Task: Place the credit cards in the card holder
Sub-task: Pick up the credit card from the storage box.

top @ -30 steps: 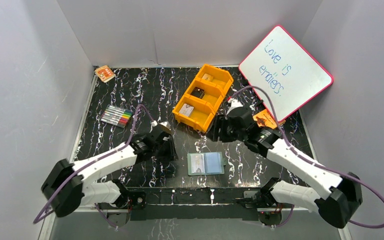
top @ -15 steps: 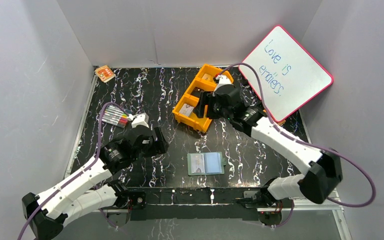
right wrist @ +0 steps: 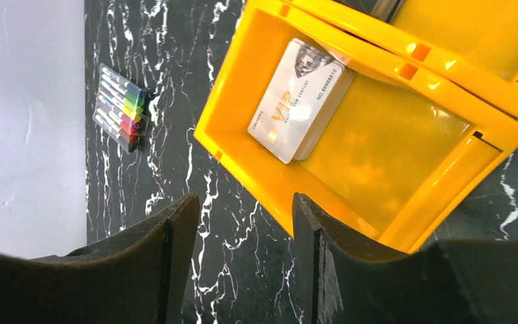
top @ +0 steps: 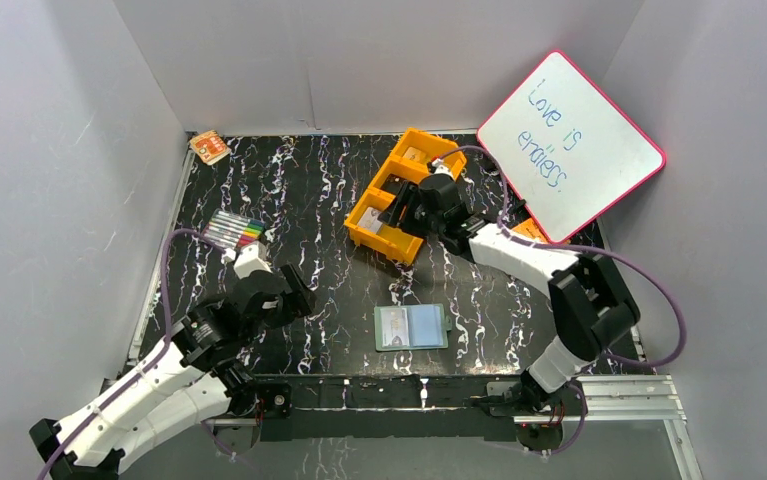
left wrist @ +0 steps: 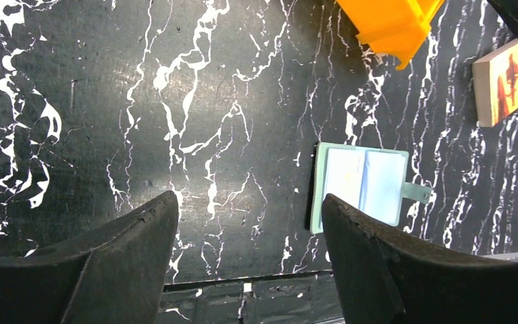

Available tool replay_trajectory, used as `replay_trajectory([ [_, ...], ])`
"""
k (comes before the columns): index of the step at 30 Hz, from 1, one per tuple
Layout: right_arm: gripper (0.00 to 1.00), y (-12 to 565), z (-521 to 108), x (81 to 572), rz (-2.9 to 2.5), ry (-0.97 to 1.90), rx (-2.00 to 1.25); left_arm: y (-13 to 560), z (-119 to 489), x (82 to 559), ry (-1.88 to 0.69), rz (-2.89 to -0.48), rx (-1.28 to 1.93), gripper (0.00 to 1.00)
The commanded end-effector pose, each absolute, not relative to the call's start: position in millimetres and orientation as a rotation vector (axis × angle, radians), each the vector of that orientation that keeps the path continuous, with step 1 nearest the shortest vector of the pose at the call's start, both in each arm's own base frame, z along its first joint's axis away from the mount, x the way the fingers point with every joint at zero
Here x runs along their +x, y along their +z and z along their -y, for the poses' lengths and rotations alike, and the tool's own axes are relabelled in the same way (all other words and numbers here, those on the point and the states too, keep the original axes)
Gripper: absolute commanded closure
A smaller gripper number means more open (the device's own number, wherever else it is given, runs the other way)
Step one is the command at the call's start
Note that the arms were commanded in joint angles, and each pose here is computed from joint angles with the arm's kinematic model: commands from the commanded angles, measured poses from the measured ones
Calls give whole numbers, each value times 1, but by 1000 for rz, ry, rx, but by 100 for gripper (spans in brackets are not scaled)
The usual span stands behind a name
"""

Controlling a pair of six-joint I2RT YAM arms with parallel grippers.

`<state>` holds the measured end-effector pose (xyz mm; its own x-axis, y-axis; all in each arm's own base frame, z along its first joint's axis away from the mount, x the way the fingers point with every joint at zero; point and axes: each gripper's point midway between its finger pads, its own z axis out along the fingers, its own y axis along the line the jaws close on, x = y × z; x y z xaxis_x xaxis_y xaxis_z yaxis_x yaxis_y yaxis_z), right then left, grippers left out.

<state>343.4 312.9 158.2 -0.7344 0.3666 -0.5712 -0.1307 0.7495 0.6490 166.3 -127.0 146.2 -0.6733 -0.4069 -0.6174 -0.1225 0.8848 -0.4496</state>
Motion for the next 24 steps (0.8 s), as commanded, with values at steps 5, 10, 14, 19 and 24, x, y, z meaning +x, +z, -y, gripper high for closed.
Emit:
replay_trajectory([
  [5,38,146,-326,378,-2168,940,347,134,119,168,-371,-2333,-400,25],
  [10,36,125,-330,388,-2185,918,405,133,118,168,-371,-2331,-404,25],
  [14,35,111,-333,396,-2183,911,440,132,118,168,-361,-2337,-402,25],
  [19,34,97,-341,402,-2185,942,474,127,120,169,-343,-2354,-389,26],
  [24,34,91,-348,409,-2190,956,489,127,119,171,-319,-2361,-383,26],
])
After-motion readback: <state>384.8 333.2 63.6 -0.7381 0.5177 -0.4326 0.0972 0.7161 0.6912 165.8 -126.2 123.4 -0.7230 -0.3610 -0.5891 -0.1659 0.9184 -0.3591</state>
